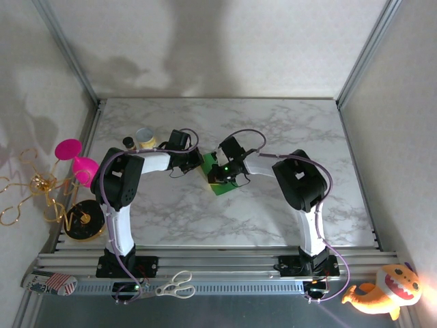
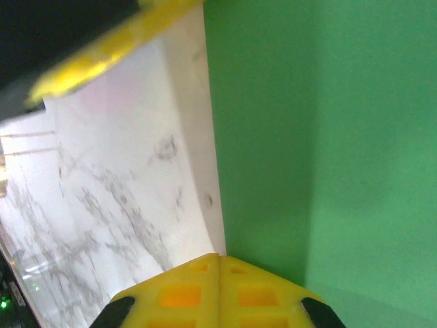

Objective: Fold a paper plane with a square sheet of paper (pick it up from the middle)
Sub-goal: Fold the square sheet of paper in half at the center of the table, then rotate the square sheet of paper at the center of the table.

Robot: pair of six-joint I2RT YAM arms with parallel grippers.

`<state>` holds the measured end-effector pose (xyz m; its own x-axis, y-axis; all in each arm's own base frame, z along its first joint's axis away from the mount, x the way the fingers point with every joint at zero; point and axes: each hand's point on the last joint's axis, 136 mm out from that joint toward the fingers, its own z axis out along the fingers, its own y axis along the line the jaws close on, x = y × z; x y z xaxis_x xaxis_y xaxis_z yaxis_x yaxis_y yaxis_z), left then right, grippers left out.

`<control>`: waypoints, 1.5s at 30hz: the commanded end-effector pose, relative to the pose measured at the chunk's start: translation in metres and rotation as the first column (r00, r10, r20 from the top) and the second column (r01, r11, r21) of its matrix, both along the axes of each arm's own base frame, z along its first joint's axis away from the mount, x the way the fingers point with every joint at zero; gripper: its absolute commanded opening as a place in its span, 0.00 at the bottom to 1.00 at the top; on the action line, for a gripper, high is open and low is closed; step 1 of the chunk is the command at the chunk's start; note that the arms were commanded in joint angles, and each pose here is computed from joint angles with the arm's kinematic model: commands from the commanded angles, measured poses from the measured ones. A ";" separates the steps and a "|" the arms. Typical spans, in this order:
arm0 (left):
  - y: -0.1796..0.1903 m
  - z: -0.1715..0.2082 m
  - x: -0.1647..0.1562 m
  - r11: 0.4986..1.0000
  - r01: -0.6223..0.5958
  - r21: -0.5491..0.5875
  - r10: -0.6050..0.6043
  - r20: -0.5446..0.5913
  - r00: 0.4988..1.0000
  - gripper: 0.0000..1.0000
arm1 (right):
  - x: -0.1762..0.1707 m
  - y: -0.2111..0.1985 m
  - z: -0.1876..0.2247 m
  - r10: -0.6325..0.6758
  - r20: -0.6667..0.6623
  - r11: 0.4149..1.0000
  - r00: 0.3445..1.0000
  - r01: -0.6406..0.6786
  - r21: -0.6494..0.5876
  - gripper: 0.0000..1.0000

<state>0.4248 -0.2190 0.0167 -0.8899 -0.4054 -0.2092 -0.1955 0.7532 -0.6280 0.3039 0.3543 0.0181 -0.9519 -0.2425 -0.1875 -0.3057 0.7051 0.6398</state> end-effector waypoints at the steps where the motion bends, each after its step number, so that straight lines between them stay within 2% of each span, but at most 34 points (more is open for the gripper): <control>1: 0.020 -0.044 -0.024 0.994 -0.024 0.108 0.036 -0.115 0.993 0.00 | -0.047 -0.023 -0.015 0.048 -0.128 0.996 0.991 -0.057 -0.070 0.03; 8: 0.019 -0.044 -0.024 0.994 -0.016 0.108 0.029 -0.116 0.993 0.00 | -0.085 -0.044 -0.025 0.083 -0.184 0.990 0.979 -0.102 -0.096 0.03; 14: 0.016 -0.033 -0.021 0.994 0.024 0.105 -0.015 -0.083 0.996 0.00 | -0.094 -0.053 -0.020 0.085 -0.175 0.990 0.981 -0.103 -0.097 0.03; 17: 0.010 -0.025 -0.017 0.993 0.063 0.096 -0.057 -0.060 0.997 0.01 | -0.075 -0.039 0.001 0.077 -0.101 0.995 0.992 -0.083 -0.060 0.03; 20: -0.003 -0.005 -0.009 0.991 0.115 0.066 -0.114 -0.012 0.993 0.04 | -0.038 -0.027 0.034 0.007 0.033 1.000 0.999 -0.007 -0.021 0.04; 24: -0.019 0.040 0.005 0.987 0.160 0.027 -0.161 0.090 0.983 0.12 | 0.017 -0.042 0.043 -0.129 0.174 0.988 0.976 0.141 -0.058 0.07; 28: -0.005 0.071 0.020 0.998 0.055 0.031 -0.059 0.150 0.987 0.21 | 0.051 -0.050 0.034 -0.132 0.233 0.977 0.963 0.166 -0.132 0.13; 30: 0.011 0.077 0.022 0.999 -0.027 0.031 0.022 0.153 0.988 0.23 | 0.057 -0.044 0.032 -0.095 0.246 0.982 0.965 0.131 -0.135 0.20; 34: 0.034 0.082 0.018 0.989 -0.150 0.002 0.148 0.158 0.976 0.28 | 0.064 -0.026 0.022 -0.027 0.246 0.988 0.969 0.063 -0.143 0.24; 39: 0.044 0.086 0.006 0.978 -0.207 -0.010 0.206 0.155 0.966 0.35 | 0.075 -0.008 0.013 0.001 0.253 0.986 0.968 0.041 -0.159 0.25; 45: 0.048 0.086 -0.004 0.973 -0.231 -0.019 0.231 0.143 0.962 0.43 | 0.086 -0.017 -0.014 -0.102 0.226 0.962 0.969 0.154 -0.227 0.27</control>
